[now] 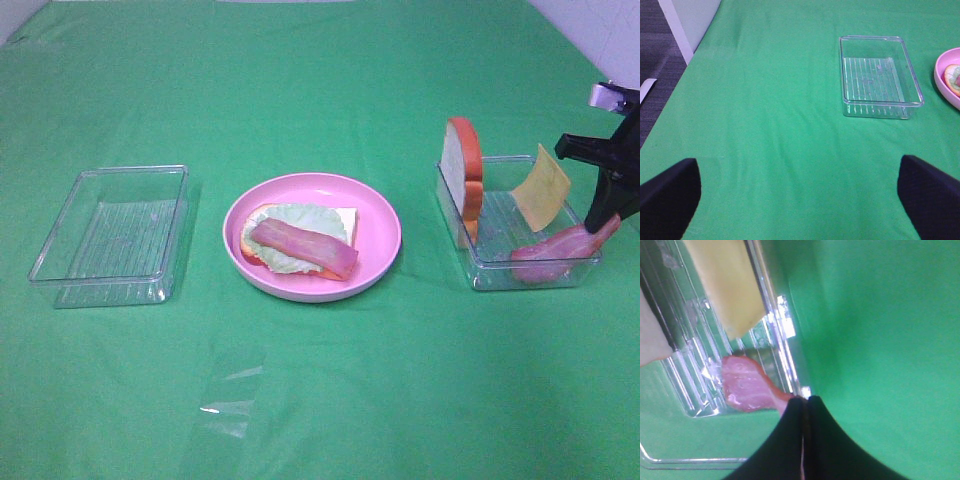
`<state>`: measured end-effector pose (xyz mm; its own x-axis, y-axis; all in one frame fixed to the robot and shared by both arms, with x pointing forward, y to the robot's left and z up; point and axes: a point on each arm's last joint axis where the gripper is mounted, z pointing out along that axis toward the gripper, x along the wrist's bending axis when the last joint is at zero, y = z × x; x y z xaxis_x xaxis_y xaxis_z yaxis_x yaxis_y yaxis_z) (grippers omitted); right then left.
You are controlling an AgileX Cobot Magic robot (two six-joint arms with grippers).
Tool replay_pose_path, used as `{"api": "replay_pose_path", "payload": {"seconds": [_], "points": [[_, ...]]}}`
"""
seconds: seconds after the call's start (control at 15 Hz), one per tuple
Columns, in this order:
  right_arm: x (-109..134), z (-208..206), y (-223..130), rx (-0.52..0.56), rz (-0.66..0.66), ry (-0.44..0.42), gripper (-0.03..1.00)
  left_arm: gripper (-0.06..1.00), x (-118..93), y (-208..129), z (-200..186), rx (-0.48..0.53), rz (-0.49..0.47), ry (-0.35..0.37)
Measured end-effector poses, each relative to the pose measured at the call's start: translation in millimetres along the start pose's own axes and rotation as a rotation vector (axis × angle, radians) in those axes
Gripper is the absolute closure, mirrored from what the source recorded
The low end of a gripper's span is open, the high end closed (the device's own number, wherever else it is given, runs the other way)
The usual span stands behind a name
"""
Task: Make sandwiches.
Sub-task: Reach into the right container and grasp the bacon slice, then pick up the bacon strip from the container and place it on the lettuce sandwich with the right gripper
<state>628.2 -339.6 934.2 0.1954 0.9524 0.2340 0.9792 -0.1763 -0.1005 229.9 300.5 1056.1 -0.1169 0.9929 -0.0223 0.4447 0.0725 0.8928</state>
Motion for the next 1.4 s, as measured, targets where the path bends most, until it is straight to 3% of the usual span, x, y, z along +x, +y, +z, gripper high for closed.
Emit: {"api": "replay_pose_path", "payload": {"seconds": [0.4,0.87,1.07,1.13,1.33,1.4], "points": [[15,-43,-15,-0.071,-0.012,0.053,0.93,-0.04,0,0,0,0.000,0.000,0.000],[36,-114,-48,-0.260,-0.055,0.107,0.93,-0.04,0,0,0,0.000,0.000,0.000],[49,-136,-61,-0.325,-0.076,0.201,0.93,-0.04,0,0,0,0.000,0.000,0.000],[64,-140,-66,-0.334,-0.132,0.254,0.93,-0.04,0,0,0,0.000,0.000,0.000],[107,-131,-75,-0.302,-0.257,0.270,0.93,-0.04,0,0,0,0.000,0.000,0.000],[132,-126,-83,-0.292,-0.327,0.283,0.93,-0.04,0,0,0,0.000,0.000,0.000]]}}
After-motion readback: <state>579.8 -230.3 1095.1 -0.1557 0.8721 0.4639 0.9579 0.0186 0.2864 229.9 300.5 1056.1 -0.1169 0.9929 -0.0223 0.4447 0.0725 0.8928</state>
